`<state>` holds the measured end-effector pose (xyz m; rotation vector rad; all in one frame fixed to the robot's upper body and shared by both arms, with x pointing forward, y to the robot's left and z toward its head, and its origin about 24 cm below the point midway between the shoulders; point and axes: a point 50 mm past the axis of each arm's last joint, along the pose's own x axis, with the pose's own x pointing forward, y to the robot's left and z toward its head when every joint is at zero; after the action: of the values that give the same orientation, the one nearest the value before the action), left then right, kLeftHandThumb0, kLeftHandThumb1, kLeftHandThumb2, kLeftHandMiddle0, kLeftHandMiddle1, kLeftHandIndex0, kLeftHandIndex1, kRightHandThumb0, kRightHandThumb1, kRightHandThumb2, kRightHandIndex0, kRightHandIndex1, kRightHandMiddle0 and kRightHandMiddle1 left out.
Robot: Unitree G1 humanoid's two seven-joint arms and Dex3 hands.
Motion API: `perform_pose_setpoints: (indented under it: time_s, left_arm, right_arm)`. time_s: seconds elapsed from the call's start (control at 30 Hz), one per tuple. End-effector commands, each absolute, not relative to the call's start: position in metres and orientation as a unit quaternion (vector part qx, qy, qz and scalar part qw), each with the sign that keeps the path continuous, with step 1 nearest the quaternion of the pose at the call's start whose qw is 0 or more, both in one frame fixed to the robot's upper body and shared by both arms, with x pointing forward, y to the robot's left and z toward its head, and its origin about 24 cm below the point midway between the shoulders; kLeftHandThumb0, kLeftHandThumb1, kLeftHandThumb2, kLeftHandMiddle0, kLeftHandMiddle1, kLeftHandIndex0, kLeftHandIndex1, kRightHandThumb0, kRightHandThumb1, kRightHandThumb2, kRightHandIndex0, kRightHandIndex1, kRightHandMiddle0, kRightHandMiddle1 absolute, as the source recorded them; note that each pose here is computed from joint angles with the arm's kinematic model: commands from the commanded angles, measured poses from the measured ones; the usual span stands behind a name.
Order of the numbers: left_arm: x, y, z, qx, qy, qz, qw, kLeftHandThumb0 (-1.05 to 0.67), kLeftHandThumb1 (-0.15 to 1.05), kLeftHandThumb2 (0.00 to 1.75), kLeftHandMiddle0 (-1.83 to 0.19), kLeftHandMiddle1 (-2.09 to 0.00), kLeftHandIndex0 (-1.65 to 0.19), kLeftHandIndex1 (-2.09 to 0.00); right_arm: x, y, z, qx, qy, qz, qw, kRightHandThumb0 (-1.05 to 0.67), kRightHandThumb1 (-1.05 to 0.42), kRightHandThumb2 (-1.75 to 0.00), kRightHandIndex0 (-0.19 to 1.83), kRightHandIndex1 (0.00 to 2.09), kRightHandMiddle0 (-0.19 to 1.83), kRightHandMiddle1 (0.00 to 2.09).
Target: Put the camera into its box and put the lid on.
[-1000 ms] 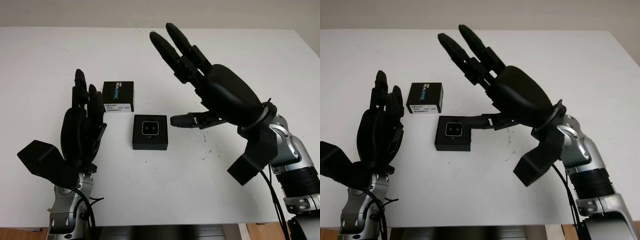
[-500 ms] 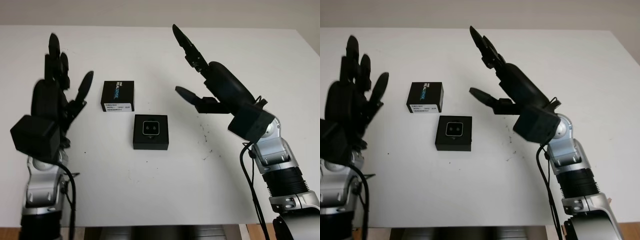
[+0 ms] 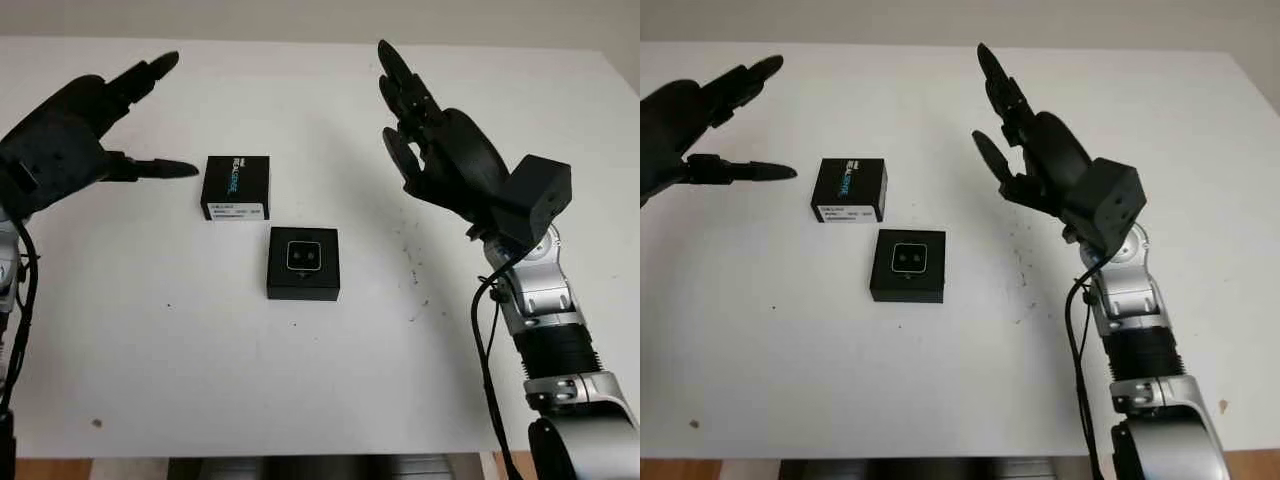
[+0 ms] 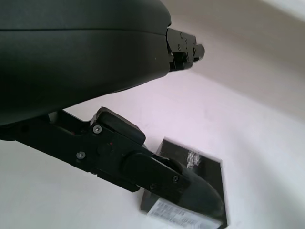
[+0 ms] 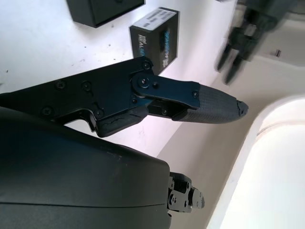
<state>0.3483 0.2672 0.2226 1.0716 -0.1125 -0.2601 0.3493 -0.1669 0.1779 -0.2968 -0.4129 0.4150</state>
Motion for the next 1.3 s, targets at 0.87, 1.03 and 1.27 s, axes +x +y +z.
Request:
perform_pose_setpoints:
  time_s: [0.87,1.03,1.27]
  left_arm:
    - [0.377,0.245,0.177,0.527,-0.021,-0.18,0.83,-0.88,0.88,0.06,0.19,0.0,0.19,0.0]
    - [0.384,0.245,0.177,0.526,-0.021,-0.163,0.835,-0.9,0.89,0.06,0.19,0.0,0.19,0.0]
    - [0.391,0.245,0.179,0.541,-0.015,-0.148,0.828,-0.84,0.86,0.05,0.19,-0.04,0.19,-0.01]
  right_arm:
    - [0.345,-0.172,0.176,-0.134,-0.21,0.186,0.95,-0.7,-1.05,-0.6,-0.18,0.02,-0.16,0.04]
    - [0.343,-0.17,0.174,-0.154,-0.211,0.181,0.948,-0.71,-1.05,-0.61,-0.17,0.03,-0.15,0.05]
    - [0.34,-0.168,0.173,-0.161,-0.209,0.18,0.948,-0.71,-1.05,-0.62,-0.15,0.05,-0.14,0.05]
